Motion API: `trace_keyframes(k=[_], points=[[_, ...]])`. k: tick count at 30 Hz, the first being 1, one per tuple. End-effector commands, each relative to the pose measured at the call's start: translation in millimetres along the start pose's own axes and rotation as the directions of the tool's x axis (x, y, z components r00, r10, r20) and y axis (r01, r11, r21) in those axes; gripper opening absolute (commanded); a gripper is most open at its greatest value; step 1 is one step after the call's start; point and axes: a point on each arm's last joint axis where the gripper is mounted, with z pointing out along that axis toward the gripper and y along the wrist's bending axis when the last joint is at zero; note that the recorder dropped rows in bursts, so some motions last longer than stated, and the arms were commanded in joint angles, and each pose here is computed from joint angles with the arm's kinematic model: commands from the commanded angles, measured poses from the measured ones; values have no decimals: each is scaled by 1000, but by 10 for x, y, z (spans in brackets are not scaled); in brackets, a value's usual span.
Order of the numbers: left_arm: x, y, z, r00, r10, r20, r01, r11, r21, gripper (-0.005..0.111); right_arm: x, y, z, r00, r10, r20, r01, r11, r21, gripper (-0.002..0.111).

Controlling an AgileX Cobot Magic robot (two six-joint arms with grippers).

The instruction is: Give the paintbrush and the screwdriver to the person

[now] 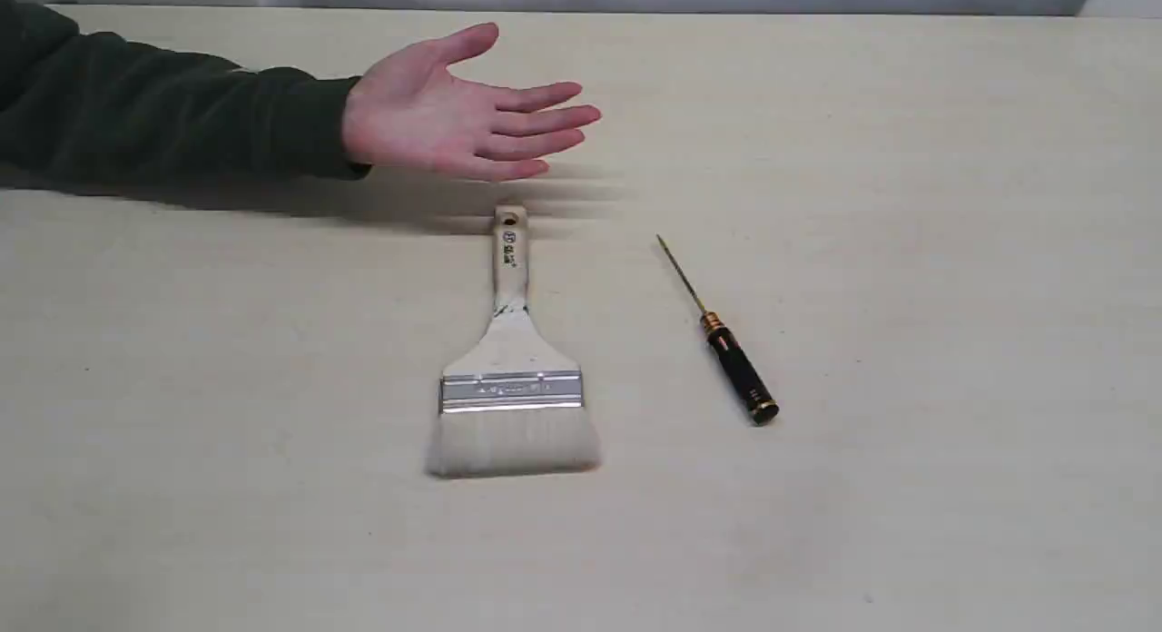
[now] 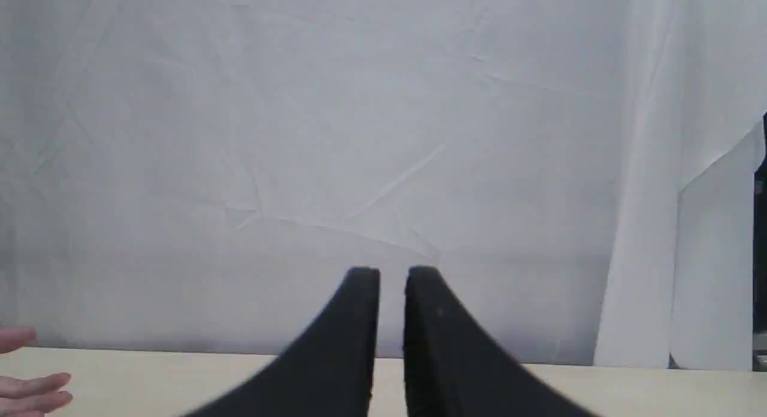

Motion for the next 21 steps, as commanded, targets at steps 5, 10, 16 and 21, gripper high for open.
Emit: trace_keyframes(k=[5,10,16,21], points=[[0,-5,0,1000,-3,6,3,1000,9,0,-20,-31,-5,948,315,43,-316,948,24,10],[0,-5,0,1000,-3,6,3,1000,9,0,-72,-58,-10,887,448,110,-452,892,18,10],[0,-5,0,1000,-3,6,3,1000,9,0,-191,-67,-28,790,573,219,-574,816,-65,10],[0,-5,0,1000,-3,6,3,1000,9,0,-701,23,-19,841,500,207,-481,866,-138,10]])
